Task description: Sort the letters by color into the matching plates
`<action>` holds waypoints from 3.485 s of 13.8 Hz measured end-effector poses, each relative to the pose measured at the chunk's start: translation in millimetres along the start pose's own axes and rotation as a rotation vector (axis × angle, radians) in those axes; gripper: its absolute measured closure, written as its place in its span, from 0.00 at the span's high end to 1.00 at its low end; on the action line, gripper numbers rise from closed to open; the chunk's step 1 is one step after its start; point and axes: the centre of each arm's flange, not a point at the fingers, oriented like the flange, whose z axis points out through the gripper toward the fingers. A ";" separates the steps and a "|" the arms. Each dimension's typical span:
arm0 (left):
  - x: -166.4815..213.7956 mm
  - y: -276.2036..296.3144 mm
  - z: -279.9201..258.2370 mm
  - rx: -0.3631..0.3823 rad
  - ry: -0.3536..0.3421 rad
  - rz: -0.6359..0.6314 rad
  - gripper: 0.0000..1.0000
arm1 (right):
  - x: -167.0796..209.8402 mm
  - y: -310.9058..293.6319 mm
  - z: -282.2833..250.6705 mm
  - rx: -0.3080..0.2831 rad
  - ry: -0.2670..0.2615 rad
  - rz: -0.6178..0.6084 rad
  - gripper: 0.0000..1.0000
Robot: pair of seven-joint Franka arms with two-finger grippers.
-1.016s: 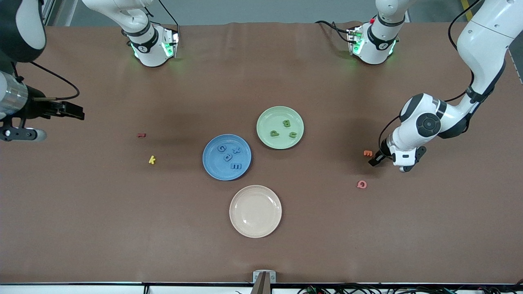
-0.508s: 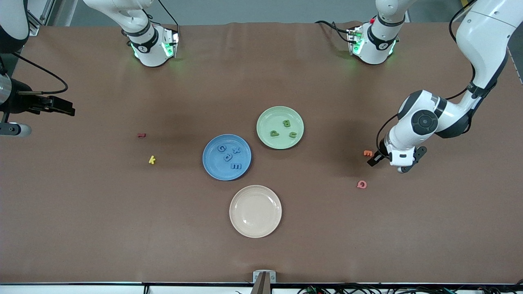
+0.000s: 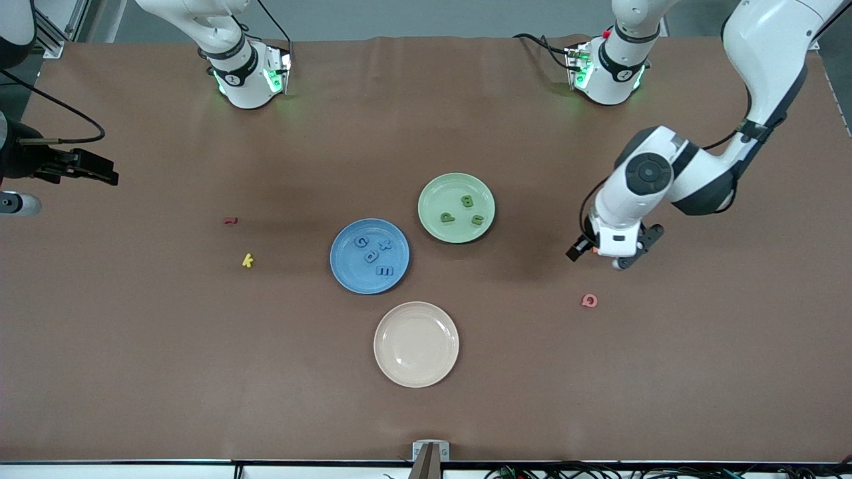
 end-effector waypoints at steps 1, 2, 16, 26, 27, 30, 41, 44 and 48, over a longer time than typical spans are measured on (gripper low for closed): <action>-16.7 9.2 -4.7 -0.008 0.000 0.014 0.00 | 0.5 0.3 0.8 0.000 -0.002 0.001 1.00; -36.5 19.1 -7.0 -0.011 0.000 0.027 0.00 | 1.0 0.7 1.5 0.000 -0.003 0.001 1.00; -300.1 137.4 62.2 0.029 0.010 0.020 0.00 | 4.7 8.0 -11.0 0.003 0.026 0.014 1.00; -258.6 172.0 23.4 -0.039 0.028 -0.051 0.89 | -21.7 -2.6 -11.2 0.007 0.012 -0.006 1.00; -245.9 179.6 10.6 -0.041 0.044 -0.060 0.99 | -26.8 -5.2 -13.3 0.006 0.015 -0.011 1.00; -195.8 194.9 -30.7 -0.040 0.090 -0.022 1.00 | -38.1 -0.1 -17.5 0.008 0.023 -0.002 1.00; 33.1 137.0 -161.1 -0.016 0.238 0.191 1.00 | -84.0 8.2 -50.7 0.016 0.093 0.006 1.00; 52.7 116.6 -188.2 0.028 0.238 0.240 1.00 | -84.8 7.3 -49.0 0.016 0.091 0.004 1.00; 67.6 87.4 -223.7 0.071 0.218 0.272 1.00 | -82.2 4.9 -50.6 0.035 0.115 -0.001 1.00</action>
